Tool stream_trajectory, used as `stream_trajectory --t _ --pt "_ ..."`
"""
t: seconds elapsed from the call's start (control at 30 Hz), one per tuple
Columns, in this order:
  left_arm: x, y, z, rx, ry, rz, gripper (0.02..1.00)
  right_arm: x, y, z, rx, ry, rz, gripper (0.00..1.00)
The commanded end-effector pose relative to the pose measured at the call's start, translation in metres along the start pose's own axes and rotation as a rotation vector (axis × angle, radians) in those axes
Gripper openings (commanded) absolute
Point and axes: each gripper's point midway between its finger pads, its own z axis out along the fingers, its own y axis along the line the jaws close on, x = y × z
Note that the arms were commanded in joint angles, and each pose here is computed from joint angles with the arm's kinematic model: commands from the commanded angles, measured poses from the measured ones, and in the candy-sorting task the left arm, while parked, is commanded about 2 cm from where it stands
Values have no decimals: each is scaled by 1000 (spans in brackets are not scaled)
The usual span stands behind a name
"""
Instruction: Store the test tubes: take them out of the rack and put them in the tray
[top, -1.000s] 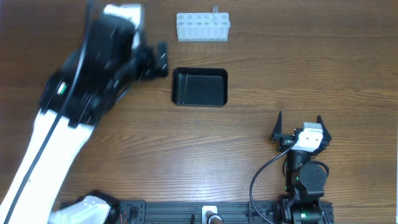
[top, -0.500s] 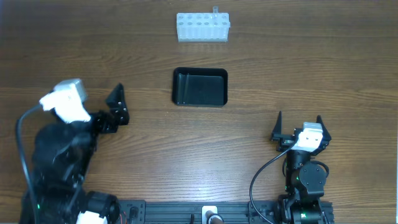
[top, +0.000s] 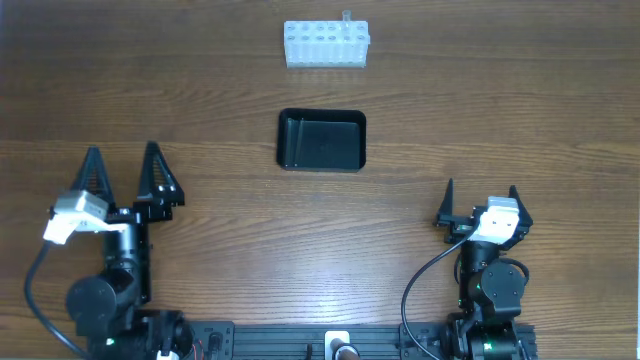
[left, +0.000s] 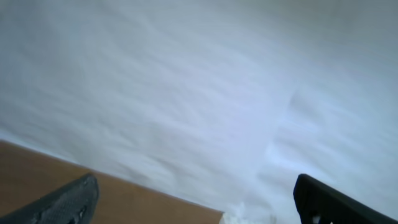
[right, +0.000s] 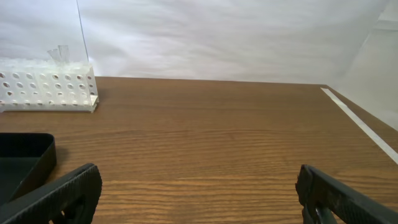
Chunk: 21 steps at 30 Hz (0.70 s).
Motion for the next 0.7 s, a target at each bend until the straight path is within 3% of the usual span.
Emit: stream_trajectory --t 0.03,0.37,0.7 --pt "20 10 -8 14 -17 11 996 2 -1 0 6 1 3 993" --pt "54 41 -22 -60 -1 32 1000 2 -1 0 6 1 3 991" --pt "132 73 -43 -184 331 56 998 2 -1 0 6 1 3 993"
